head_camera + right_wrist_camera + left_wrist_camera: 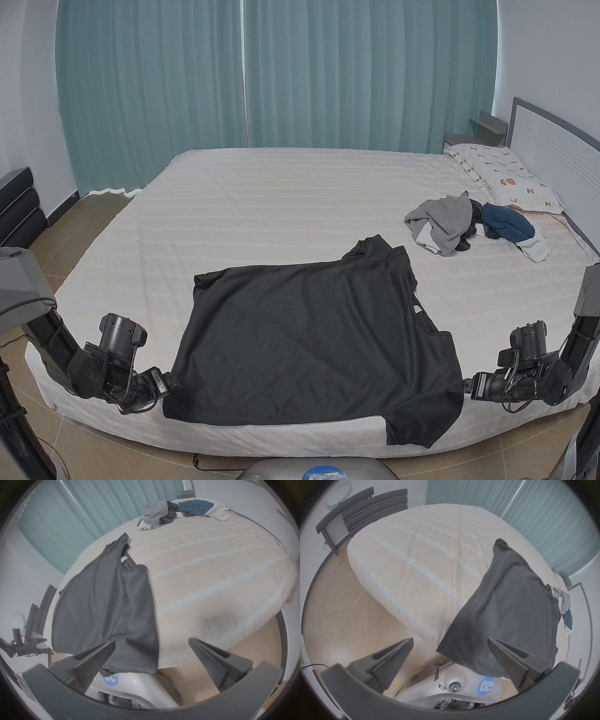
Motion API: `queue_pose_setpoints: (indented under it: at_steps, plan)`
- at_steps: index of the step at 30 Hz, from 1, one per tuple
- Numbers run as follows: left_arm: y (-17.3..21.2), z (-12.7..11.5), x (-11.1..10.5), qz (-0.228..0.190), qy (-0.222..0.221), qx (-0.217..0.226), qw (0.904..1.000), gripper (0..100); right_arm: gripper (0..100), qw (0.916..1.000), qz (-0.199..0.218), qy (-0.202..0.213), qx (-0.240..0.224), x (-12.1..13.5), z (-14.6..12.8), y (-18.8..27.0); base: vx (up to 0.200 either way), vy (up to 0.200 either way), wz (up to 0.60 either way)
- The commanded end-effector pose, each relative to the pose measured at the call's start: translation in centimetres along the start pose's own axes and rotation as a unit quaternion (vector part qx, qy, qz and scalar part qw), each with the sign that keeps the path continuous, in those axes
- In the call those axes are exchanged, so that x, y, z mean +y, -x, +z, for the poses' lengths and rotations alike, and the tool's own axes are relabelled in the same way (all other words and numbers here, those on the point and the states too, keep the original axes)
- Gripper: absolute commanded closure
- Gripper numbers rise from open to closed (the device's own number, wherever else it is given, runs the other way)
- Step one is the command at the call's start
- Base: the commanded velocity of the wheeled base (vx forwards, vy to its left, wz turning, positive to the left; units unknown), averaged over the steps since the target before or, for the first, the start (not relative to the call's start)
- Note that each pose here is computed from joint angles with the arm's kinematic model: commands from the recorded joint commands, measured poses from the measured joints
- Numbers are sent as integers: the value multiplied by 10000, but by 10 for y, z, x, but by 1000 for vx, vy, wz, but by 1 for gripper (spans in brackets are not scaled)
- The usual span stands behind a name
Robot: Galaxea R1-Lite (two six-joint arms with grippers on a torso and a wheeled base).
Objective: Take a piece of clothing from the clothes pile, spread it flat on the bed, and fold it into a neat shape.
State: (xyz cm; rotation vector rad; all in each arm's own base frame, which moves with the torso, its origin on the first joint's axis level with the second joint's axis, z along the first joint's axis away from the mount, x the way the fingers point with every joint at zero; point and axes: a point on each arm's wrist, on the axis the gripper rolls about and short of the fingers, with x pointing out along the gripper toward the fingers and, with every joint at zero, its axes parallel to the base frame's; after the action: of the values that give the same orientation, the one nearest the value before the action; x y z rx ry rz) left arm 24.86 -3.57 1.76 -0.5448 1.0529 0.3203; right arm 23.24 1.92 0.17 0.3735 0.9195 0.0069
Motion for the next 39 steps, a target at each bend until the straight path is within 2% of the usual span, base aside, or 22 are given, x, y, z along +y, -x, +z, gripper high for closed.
queue_pose_setpoints:
  at_steps: [1,10,19,31,39]
  plan:
    - [6,6,-4,-135,70,-163,9998,0,0,9996,183,-20,-216,5,7,8,0,0,0]
    - [7,10,-5,-182,201,-222,9994,0,0,9985,356,-188,-375,10,14,13,0,0,0]
    - [7,11,-4,-178,227,-233,9993,0,0,9975,518,-259,-408,12,16,17,0,200,0]
    - [6,12,-8,-170,199,-287,9992,0,0,9973,551,-246,-407,13,16,16,0,0,0]
    - [8,15,-11,-298,419,-315,9982,0,0,9972,605,-245,-378,17,15,16,200,0,0]
